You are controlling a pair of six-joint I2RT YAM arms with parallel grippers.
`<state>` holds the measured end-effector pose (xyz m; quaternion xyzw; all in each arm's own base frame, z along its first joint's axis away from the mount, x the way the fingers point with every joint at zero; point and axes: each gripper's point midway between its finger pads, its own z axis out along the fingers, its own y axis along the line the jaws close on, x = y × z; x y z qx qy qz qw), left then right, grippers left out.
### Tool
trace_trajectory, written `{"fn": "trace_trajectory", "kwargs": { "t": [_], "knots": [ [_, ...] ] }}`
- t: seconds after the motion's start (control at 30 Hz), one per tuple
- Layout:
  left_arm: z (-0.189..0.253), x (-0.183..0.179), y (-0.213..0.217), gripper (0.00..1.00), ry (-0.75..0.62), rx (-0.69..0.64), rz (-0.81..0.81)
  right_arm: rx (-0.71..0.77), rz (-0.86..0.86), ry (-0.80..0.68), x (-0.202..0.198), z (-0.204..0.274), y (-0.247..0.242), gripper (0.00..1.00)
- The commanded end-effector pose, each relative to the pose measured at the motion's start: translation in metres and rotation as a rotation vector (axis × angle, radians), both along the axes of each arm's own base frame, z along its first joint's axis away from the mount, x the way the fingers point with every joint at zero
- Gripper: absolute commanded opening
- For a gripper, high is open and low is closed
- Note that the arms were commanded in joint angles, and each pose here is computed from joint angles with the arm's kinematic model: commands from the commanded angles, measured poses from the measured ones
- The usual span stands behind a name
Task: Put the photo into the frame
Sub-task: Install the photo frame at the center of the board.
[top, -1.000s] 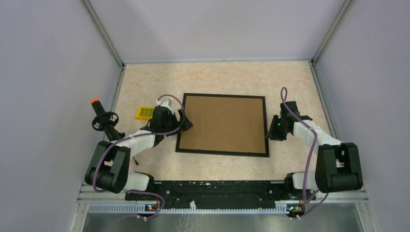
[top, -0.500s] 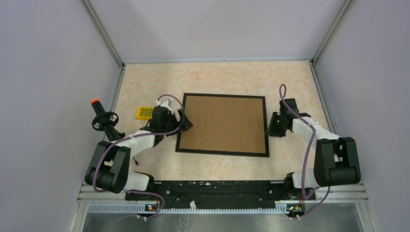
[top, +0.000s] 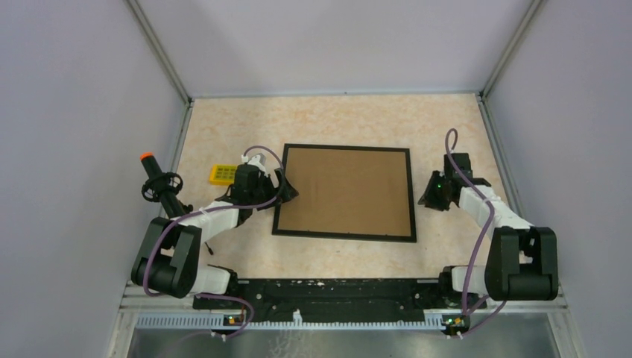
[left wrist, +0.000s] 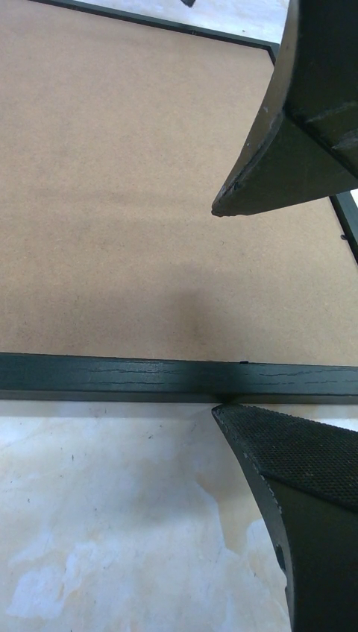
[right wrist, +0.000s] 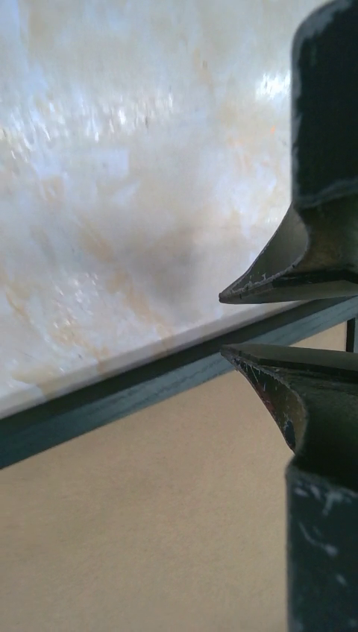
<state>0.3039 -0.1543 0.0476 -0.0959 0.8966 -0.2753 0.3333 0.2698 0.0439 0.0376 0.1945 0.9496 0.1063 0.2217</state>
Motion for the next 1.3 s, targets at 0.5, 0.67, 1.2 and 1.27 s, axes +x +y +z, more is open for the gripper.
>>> {"fn": "trace_trajectory", "kwargs": {
  "t": [0.5, 0.67, 1.2, 1.27],
  "knots": [
    [-0.015, -0.016, -0.001, 0.99, 0.068, -0.012, -0.017, 0.039, 0.087, 0.025, 0.0, -0.009, 0.012, 0.24],
    [-0.015, -0.016, -0.001, 0.99, 0.068, -0.013, -0.017, 0.055, 0.117, 0.045, -0.002, -0.013, 0.021, 0.24],
    [-0.015, -0.016, 0.0, 0.99, 0.069, -0.016, -0.017, 0.007, 0.036, -0.022, 0.003, 0.009, 0.002, 0.24],
    [-0.015, -0.017, -0.001, 0.99, 0.068, -0.016, -0.017, 0.024, 0.049, -0.007, -0.001, 0.004, 0.005, 0.23]
  ]
}}
